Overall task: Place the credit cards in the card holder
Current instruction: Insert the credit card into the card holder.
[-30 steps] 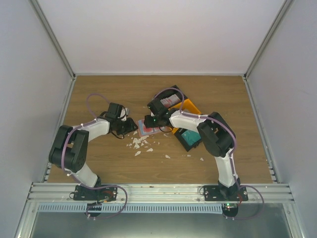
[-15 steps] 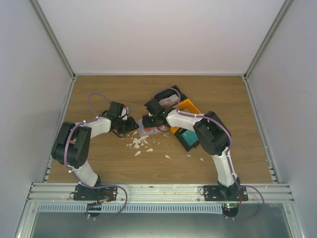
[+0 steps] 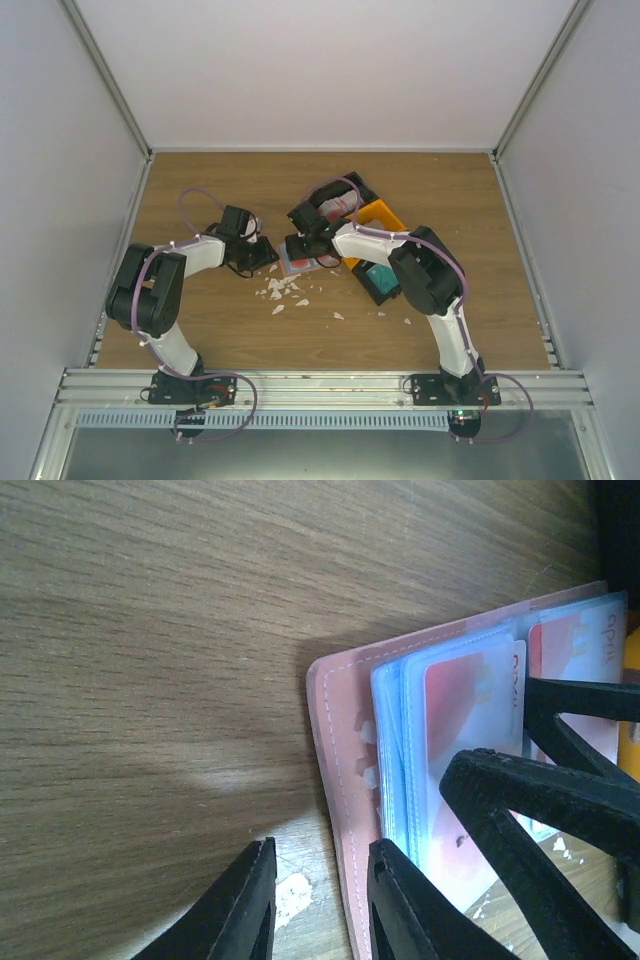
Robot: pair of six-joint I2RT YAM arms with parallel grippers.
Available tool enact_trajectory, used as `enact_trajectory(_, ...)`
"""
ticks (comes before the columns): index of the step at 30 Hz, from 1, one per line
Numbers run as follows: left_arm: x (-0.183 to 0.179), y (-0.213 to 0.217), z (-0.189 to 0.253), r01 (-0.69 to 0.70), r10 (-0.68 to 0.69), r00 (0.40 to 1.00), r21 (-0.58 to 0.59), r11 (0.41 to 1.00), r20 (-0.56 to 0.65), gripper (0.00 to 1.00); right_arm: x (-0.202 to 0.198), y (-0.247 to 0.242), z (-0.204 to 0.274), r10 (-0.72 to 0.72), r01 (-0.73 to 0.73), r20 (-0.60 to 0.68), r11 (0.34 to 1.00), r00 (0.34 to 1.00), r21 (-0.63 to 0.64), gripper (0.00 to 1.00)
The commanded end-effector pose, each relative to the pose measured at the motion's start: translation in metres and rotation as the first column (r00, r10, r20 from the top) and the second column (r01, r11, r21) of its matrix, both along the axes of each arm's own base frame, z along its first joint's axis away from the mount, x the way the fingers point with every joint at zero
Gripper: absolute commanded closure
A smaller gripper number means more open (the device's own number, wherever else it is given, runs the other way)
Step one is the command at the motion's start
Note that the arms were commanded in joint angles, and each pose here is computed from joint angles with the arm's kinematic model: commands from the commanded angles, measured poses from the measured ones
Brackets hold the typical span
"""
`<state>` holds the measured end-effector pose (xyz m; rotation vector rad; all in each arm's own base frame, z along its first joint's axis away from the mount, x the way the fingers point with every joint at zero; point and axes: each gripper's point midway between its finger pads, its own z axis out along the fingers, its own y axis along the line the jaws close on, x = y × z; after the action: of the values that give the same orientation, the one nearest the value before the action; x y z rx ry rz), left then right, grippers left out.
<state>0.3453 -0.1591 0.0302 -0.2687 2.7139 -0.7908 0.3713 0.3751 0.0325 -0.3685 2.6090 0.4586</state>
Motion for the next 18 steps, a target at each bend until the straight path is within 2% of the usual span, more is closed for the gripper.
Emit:
enact_trajectory(1, 0.012, -0.005, 0.005, 0.007, -0.006, 0.999, -0.007, 1.0, 0.04, 0.72, -0.016, 0.015, -0.005, 0.07, -0.064, -0.067, 0.994, 0.995, 0.086, 0.41)
enact_trajectory(7, 0.009, -0.006, 0.001, 0.022, -0.022, 0.999, -0.012, 1.0, 0.035, 0.79, -0.023, 0.03, 0.009, 0.115, -0.097, -0.078, 0.974, 0.99, 0.203, 0.43)
enact_trajectory(12, 0.006, -0.005, 0.0, 0.029, -0.029, 0.999, -0.005, 1.0, 0.033, 0.8, -0.017, 0.02, 0.023, 0.092, -0.079, -0.051, 0.972, 0.994, 0.22, 0.44)
enact_trajectory(18, 0.003, 0.0, 0.004, 0.011, -0.012, 0.999, 0.014, 1.0, 0.046, 0.81, 0.0, -0.021, 0.045, -0.03, 0.025, 0.025, 0.986, 0.999, 0.167, 0.42)
